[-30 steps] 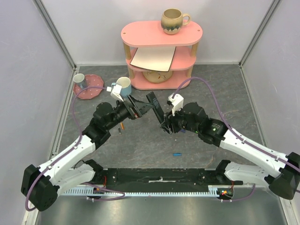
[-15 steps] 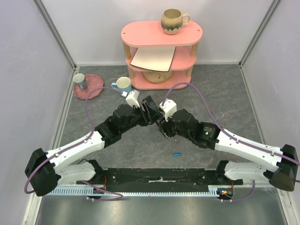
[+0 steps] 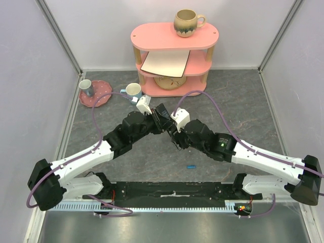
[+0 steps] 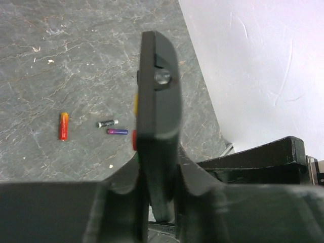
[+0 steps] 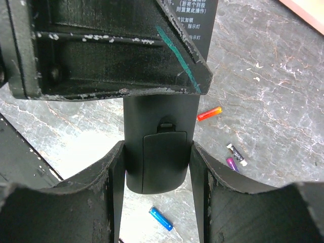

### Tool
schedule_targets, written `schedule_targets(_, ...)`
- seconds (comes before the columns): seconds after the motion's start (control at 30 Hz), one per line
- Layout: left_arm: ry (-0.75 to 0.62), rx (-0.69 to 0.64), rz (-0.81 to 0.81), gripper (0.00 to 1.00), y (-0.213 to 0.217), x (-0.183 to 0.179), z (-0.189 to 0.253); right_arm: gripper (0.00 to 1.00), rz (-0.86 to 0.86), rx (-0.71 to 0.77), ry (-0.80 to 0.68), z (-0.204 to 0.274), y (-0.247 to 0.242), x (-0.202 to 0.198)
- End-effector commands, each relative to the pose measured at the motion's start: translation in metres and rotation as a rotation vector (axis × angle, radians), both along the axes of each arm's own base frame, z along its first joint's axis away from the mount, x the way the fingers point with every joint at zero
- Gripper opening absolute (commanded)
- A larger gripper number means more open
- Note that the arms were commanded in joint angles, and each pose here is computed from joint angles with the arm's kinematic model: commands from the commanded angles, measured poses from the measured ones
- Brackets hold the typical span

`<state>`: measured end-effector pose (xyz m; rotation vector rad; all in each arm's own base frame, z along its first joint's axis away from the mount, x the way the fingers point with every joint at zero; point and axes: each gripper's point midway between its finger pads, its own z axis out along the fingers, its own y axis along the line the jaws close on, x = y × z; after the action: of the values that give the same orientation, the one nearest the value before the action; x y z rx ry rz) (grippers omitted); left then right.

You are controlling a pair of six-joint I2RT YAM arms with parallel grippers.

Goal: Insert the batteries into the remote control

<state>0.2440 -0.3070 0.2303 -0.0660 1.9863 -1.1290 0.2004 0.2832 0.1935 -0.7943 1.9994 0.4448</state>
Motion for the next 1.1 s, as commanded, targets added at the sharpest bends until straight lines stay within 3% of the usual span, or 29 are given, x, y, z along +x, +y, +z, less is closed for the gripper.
schedule_targets(0.0, -0.052, 0.012, 0.006, 0.08, -0.001, 0.008, 0.007, 0.01, -0.008, 0.050, -0.056, 0.025, 0.004, 0.006)
schedule_targets(0.03, -0.051, 0.012, 0.003, 0.02, -0.001, 0.007, 0.007, 0.01, -0.008, 0.049, -0.055, 0.024, 0.004, 0.006)
schedule_targets(0.1, -0.048, 0.016, -0.002, 0.02, -0.001, 0.005, 0.003, 0.09, -0.010, 0.048, -0.054, 0.024, 0.004, 0.006)
schedule_targets(0.13, -0.051, 0.012, 0.002, 0.02, 0.000, 0.005, 0.003, 0.21, -0.017, 0.051, -0.055, 0.024, 0.002, 0.006)
schedule_targets(0.17, -0.054, 0.015, 0.021, 0.02, 0.004, 0.007, 0.001, 0.48, -0.022, 0.053, -0.053, 0.025, 0.002, 0.006)
schedule_targets(0.23, -0.062, 0.019, 0.055, 0.02, 0.014, 0.007, -0.002, 0.72, -0.042, 0.067, -0.049, 0.028, -0.002, 0.005)
schedule_targets(0.33, -0.092, 0.029, 0.150, 0.02, 0.037, 0.009, -0.005, 0.82, -0.056, 0.098, -0.033, 0.034, -0.007, 0.000)
schedule_targets(0.43, -0.135, 0.050, 0.231, 0.02, 0.060, 0.011, -0.008, 0.87, -0.064, 0.137, -0.025, 0.041, -0.012, -0.004)
schedule_targets(0.57, -0.209, 0.056, 0.247, 0.02, 0.072, 0.008, -0.009, 0.87, -0.149, 0.194, -0.003, 0.039, -0.018, -0.001)
schedule_targets(0.67, -0.222, 0.064, 0.282, 0.02, 0.084, 0.005, -0.026, 0.81, -0.240, 0.255, 0.030, 0.028, -0.020, 0.004)
schedule_targets(0.8, -0.204, 0.046, 0.382, 0.02, 0.105, 0.004, -0.057, 0.59, -0.210, 0.419, 0.134, 0.020, 0.007, -0.006)
schedule_targets(1.0, -0.102, 0.089, 0.487, 0.02, 0.119, 0.008, -0.076, 0.31, -0.150, 0.417, 0.182, 0.011, 0.028, -0.009)
schedule_targets(1.07, -0.080, 0.100, 0.498, 0.02, 0.120, 0.008, -0.079, 0.10, -0.142, 0.423, 0.182, 0.012, 0.031, -0.009)
